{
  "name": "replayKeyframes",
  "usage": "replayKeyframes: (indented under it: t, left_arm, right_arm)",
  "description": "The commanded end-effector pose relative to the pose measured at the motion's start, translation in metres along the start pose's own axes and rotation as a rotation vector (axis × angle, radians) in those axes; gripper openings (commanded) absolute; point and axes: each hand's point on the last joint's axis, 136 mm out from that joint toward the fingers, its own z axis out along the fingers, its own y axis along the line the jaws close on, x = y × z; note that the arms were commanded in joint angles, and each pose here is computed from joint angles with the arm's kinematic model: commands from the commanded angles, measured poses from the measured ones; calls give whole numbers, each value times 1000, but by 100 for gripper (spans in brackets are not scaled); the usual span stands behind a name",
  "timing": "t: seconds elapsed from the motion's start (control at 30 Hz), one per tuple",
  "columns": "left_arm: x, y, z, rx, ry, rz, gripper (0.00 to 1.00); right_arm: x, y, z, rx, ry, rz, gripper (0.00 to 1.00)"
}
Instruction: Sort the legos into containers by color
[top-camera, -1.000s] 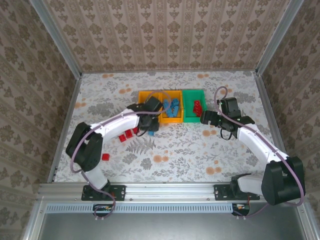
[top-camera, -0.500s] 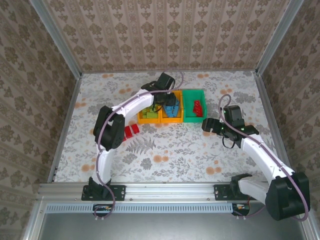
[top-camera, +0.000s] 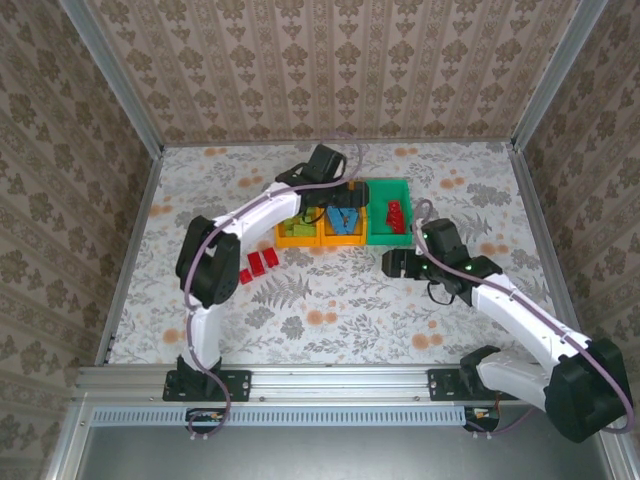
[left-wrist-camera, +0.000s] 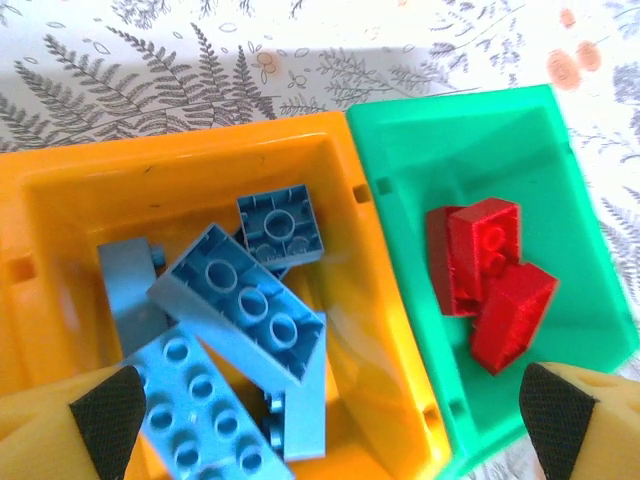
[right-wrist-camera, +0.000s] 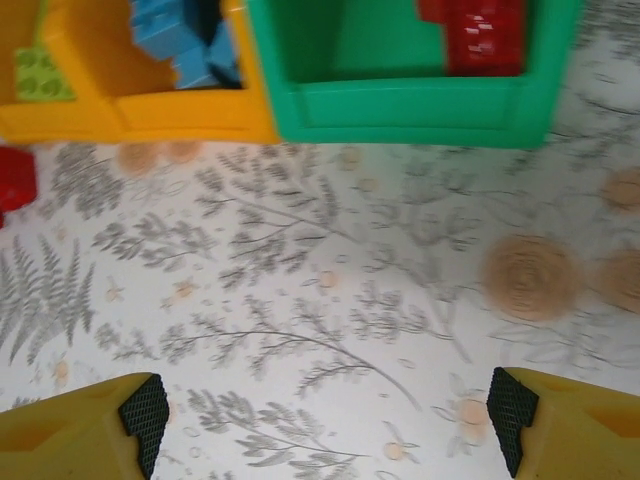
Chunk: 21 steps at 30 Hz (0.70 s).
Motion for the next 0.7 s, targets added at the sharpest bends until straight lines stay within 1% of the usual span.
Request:
replayKeyframes:
  t: [0.0, 0.13, 0.17, 0.23, 0.3, 0.37, 0.43, 0.47, 0.53, 0.67]
  left_arm:
    - [-29, 0, -54, -16, -142, -26, 100]
    - [-16, 43, -97, -125, -190, -76, 100]
    - [-11, 58, -111, -167, -210, -88, 100]
    - [11, 94, -138, -289, -212, -118, 100]
    - [41, 136, -168, -439, -193, -182, 100]
    - [79, 168, -193, -554, -124, -231, 100]
    - [120, 193, -219, -675, -57, -275, 100]
    - [137, 201, -228, -714, -38, -304, 100]
    - [173, 213, -243, -763, -9, -391, 100]
    - [227, 224, -251, -771, -24, -601, 100]
  right_arm:
    - [-17, 29, 5, -43, -81, -42, 84]
    - [-22, 73, 22, -92, -98, -114, 83]
    - [-21, 86, 28, -100, -95, -142, 83]
    - [-19, 110, 42, -119, -74, -196, 83]
    - [-12, 135, 61, -129, -27, -253, 82]
    - [-9, 159, 72, -151, -6, -307, 82]
    - [-8, 176, 82, -159, 7, -335, 82]
    - [-8, 181, 86, -164, 15, -335, 82]
    - [-8, 188, 96, -171, 41, -336, 82]
    - [-6, 198, 113, -168, 98, -350, 82]
